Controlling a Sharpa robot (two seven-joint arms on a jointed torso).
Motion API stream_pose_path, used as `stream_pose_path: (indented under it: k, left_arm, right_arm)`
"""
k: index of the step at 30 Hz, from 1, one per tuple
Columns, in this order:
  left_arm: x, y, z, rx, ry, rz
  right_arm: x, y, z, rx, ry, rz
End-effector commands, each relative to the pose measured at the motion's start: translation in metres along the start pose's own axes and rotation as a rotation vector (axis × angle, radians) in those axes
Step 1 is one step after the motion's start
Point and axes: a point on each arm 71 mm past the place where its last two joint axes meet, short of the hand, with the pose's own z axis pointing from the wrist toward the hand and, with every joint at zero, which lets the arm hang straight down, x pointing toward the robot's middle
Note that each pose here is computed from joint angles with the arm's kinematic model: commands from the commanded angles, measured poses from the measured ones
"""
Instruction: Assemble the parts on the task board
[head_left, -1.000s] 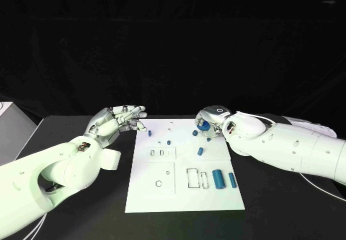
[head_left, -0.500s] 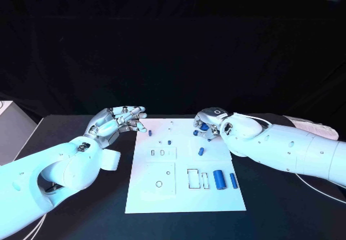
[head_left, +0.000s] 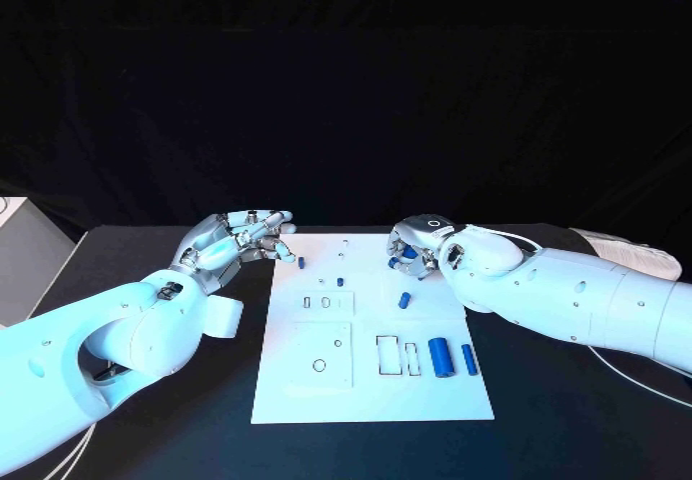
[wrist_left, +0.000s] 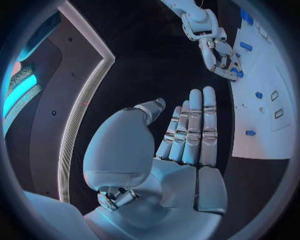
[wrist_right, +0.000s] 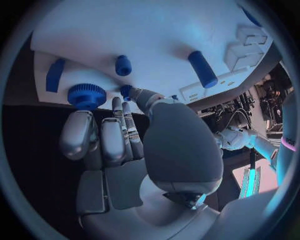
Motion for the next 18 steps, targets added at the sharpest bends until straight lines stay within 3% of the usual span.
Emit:
stream_pose_path:
  k: [1,18]
  left_arm:
    - [0.0018,-0.0009,0.0002,0.007,0.011,0.0]
    - [0.0003,-0.0008,0.0006,0.006,0.007,0.002]
  right_arm:
    - [0.0018,0.0023,0.0008,-0.005,0.02,-0.002]
    - [0.0007,0.0043,0.0014,-0.005,0.0,-0.002]
